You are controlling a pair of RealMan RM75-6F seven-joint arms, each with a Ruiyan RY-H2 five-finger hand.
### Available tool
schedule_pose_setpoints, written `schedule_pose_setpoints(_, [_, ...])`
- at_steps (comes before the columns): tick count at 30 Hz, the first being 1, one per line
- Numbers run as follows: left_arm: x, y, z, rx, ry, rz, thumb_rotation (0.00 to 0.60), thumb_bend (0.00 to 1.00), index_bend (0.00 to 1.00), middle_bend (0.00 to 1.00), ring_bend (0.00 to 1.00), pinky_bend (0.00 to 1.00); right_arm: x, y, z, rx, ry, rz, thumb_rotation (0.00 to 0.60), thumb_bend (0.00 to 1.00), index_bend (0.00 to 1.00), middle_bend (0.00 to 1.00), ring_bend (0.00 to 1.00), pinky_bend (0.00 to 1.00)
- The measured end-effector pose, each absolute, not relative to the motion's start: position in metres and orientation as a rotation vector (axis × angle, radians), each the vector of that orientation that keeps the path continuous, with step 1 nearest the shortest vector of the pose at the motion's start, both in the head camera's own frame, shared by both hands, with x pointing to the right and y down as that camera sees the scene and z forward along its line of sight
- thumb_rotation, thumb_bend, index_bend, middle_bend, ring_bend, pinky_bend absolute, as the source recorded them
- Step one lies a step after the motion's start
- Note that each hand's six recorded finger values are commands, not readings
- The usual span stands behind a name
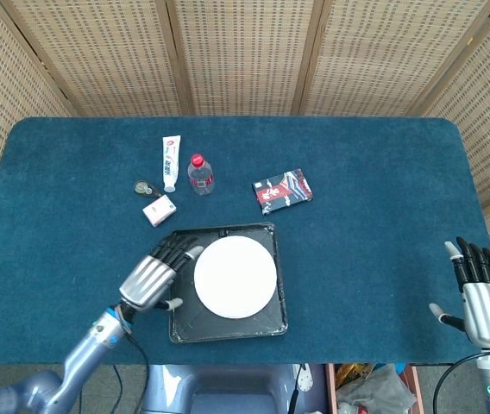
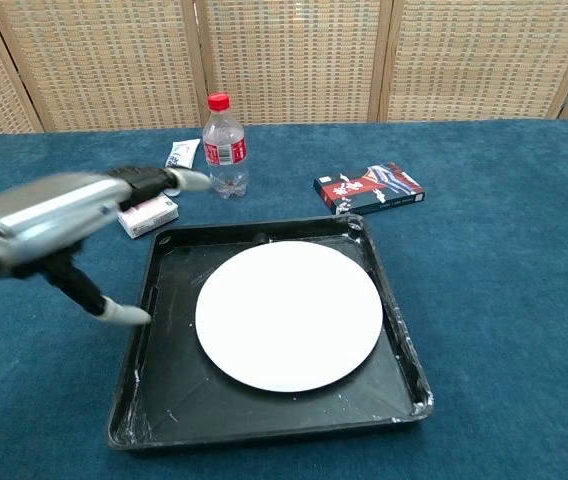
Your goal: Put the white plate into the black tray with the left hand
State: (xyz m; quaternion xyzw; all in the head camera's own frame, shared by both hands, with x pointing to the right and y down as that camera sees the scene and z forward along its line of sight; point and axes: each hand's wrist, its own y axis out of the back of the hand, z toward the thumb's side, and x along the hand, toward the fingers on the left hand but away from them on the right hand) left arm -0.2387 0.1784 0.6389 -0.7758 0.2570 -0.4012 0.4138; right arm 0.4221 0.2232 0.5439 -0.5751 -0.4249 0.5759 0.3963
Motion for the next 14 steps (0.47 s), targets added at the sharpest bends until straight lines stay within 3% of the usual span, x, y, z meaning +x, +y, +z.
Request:
schedule_pose_setpoints(5, [-0.316,0.161,0.605,-1.803,0.782,-1.111,0.6,0.0,0.0,0.0,0.0,0.0,0.419,0.224,0.543,-1.459,-1.071,1.452,0.6,0.0,0.0,0.0,0.0,0.0])
schedule_pose_setpoints(14, [-0.426,0.187,0.581,-1.671,1.026,-1.329,0.6,0.0,0.0,0.0,0.0,0.0,0.418,0.226,0.542,-1.46,-1.067,1.446,0.6,0.0,0.0,0.0,0.0,0.0])
